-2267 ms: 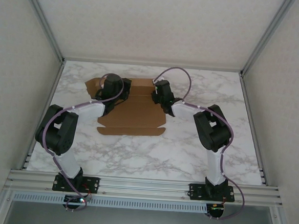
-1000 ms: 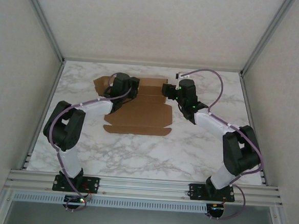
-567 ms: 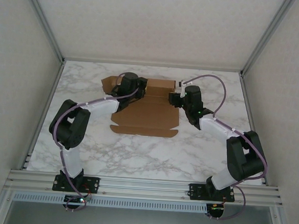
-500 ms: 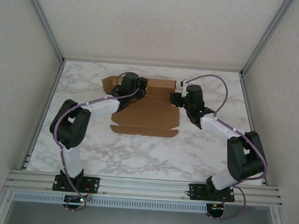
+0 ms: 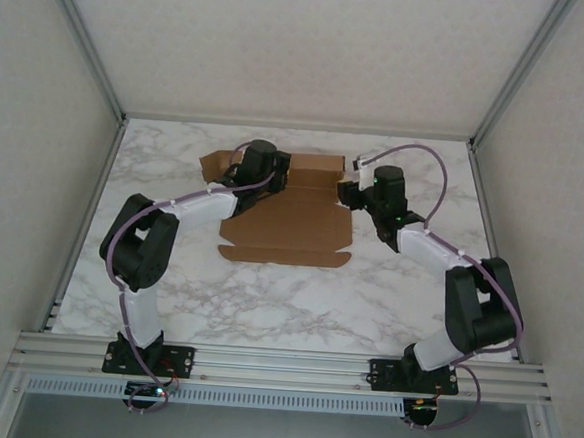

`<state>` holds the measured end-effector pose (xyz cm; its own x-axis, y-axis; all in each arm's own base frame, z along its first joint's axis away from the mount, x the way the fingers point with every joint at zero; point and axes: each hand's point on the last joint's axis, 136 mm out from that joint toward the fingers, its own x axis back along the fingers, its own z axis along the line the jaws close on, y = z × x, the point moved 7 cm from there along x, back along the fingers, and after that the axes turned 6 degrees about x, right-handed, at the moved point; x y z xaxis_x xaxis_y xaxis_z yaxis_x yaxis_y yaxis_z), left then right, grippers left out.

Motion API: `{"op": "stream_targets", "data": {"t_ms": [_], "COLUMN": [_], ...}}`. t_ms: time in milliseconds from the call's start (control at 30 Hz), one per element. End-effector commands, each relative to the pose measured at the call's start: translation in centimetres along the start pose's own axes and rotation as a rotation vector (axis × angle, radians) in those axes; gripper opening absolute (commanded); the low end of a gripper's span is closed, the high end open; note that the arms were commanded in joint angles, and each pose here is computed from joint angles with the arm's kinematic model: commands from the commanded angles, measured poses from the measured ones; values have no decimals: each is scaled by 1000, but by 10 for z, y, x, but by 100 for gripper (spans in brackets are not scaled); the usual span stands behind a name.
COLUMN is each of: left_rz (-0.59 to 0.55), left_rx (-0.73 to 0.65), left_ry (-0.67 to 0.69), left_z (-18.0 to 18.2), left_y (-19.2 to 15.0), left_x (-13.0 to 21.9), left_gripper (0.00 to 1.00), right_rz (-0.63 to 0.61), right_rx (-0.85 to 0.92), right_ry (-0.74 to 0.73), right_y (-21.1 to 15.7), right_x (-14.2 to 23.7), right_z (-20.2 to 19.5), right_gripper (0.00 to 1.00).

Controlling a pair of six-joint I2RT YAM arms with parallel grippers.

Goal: Fold the paper box

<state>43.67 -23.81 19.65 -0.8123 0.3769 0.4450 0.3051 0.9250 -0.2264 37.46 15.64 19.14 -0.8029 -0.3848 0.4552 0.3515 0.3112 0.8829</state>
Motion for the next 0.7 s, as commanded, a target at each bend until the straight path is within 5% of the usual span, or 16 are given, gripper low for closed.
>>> {"op": "stream_targets", "data": {"t_ms": [0,267,667], "left_rz": [-44,-51,-50], "left_rx": [29,38,68], "left_ry": [96,96,73], "left_z": [16,12,9], "left_y": [-1,-3,-6], "left_x": [0,-3,-2], "left_gripper": [22,23,25], "right_rz": [10,52,89], "right_rx": [130,222,267], "right_ry": [-2,-120,-183], "right_y": [-7,-9,-2], "right_x": [-20,-60,-85], "right_z": [6,-3,-6], "right_gripper": [55,45,10]}}
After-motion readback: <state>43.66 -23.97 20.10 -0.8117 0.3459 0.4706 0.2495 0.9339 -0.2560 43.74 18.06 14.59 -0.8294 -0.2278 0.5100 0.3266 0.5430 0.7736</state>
